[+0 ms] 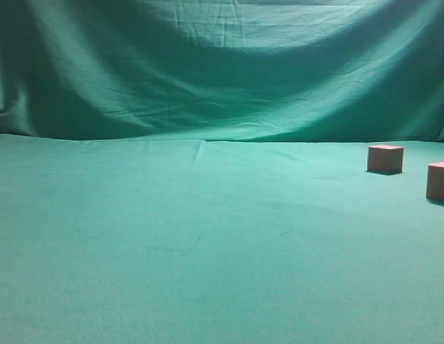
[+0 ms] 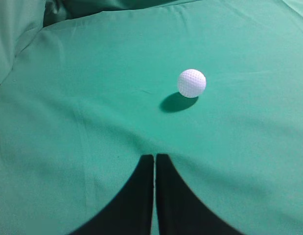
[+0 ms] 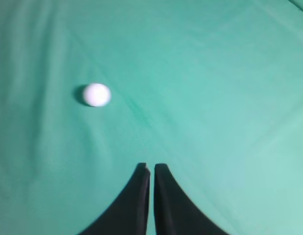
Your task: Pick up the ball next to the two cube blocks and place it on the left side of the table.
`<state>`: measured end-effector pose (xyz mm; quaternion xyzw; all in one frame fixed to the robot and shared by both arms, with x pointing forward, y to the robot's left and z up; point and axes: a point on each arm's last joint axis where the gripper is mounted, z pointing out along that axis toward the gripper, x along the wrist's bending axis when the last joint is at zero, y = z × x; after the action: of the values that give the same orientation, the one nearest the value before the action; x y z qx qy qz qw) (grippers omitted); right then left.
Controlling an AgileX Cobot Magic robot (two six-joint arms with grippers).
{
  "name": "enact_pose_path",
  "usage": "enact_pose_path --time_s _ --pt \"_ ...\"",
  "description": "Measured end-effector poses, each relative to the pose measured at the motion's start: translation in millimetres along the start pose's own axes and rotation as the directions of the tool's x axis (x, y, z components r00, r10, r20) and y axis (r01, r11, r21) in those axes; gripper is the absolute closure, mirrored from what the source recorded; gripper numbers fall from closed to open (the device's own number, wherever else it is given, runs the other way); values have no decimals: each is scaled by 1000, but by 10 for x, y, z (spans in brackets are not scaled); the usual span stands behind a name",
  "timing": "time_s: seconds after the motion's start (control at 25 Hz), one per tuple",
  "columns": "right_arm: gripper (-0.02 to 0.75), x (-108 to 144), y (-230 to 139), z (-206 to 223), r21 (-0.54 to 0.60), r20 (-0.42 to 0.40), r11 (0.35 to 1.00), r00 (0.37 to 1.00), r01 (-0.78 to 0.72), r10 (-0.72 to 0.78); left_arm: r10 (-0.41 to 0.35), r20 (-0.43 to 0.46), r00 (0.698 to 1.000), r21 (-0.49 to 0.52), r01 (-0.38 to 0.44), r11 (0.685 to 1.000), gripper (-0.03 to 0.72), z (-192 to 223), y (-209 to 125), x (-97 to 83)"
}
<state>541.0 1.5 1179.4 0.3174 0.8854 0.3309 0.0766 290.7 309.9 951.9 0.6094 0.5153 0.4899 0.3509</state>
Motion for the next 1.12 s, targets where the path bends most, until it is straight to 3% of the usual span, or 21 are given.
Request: enact_pose_path --time_s 0.12,0.2,0.4,1.12 --pt "738 -262 -66 -381 -31 117 997 990 -76 79 0 0 1000 0 0 1000 688 0 0 0" --pt "738 -336 -162 -641 -49 153 993 982 -104 110 0 0 1000 0 0 1000 688 0 0 0" --pt "738 -285 -572 -1155 -54 192 990 971 -132 140 0 0 1000 0 0 1000 688 0 0 0" --pt "738 -14 -2424 -1578 -118 288 969 926 -218 244 0 0 1000 0 0 1000 688 0 0 0"
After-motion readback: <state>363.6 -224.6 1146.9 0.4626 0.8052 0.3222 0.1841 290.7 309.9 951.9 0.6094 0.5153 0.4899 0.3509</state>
